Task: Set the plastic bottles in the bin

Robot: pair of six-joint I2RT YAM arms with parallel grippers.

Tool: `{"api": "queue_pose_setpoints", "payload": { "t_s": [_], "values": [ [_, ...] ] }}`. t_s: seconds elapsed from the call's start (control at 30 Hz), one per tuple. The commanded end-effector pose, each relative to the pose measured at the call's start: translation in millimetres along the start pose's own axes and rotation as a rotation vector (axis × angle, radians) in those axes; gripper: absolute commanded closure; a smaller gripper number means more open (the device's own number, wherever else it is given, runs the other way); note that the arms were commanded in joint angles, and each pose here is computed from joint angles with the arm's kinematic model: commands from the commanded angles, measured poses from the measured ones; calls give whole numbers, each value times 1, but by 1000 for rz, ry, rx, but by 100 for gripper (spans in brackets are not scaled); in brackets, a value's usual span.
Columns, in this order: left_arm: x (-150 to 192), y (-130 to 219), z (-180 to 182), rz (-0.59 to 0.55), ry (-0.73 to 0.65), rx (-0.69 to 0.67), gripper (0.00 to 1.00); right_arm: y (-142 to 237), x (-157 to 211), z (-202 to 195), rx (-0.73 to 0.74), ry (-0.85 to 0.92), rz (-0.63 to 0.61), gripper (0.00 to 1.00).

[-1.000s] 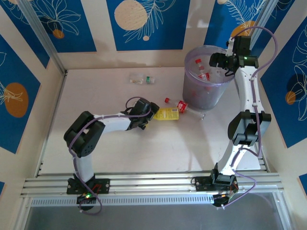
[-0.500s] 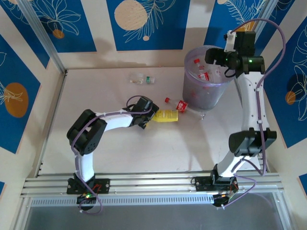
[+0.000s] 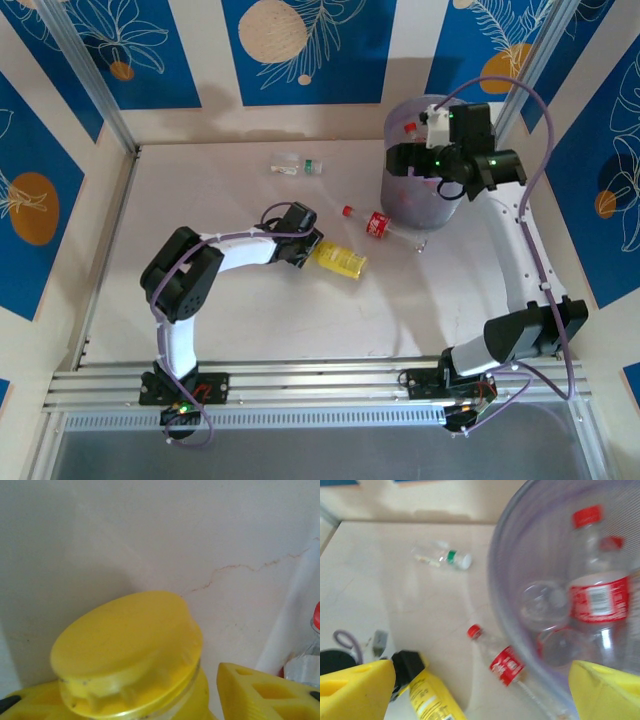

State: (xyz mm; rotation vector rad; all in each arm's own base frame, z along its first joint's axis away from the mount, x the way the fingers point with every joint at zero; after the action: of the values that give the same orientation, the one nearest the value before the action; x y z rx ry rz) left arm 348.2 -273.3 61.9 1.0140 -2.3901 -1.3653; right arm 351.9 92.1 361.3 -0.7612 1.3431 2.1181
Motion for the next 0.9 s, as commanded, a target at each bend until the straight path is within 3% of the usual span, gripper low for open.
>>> {"api": "queue_pose_setpoints", "payload": {
  "t_s": [0.0,0.13,0.3,0.6,0.87],
  "values": [
    [-34,-47,5,-130,15,115,47,-3,26,20,-111,-20,81,11],
    [-42,-40,-6,-137,-1,179,57,-21,61,33,-187,-35,198,11],
    [-53,-21,-28,-145,-40,268,63,-37,95,44,-254,-70,312,11],
    [-72,28,-80,-112,-167,468,65,-60,136,68,-349,-93,466,11],
    [-67,64,-99,-82,-248,554,66,-86,145,61,-281,-104,482,11]
  ]
}}
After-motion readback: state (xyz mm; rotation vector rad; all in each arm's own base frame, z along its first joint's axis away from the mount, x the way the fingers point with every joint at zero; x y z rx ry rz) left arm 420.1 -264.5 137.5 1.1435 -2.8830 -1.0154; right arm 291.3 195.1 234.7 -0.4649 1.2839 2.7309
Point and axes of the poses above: each hand's point on the last joint's axis, 136 mm out from that joint toward the fingers, its own y axis back along the fingers, its own z axis along the line the jaws close on, x = y × z, the point moved 5 cm from there along y, back along the fingers, and after that the axes turned 8 degrees about -y, right-handed, at the moved point
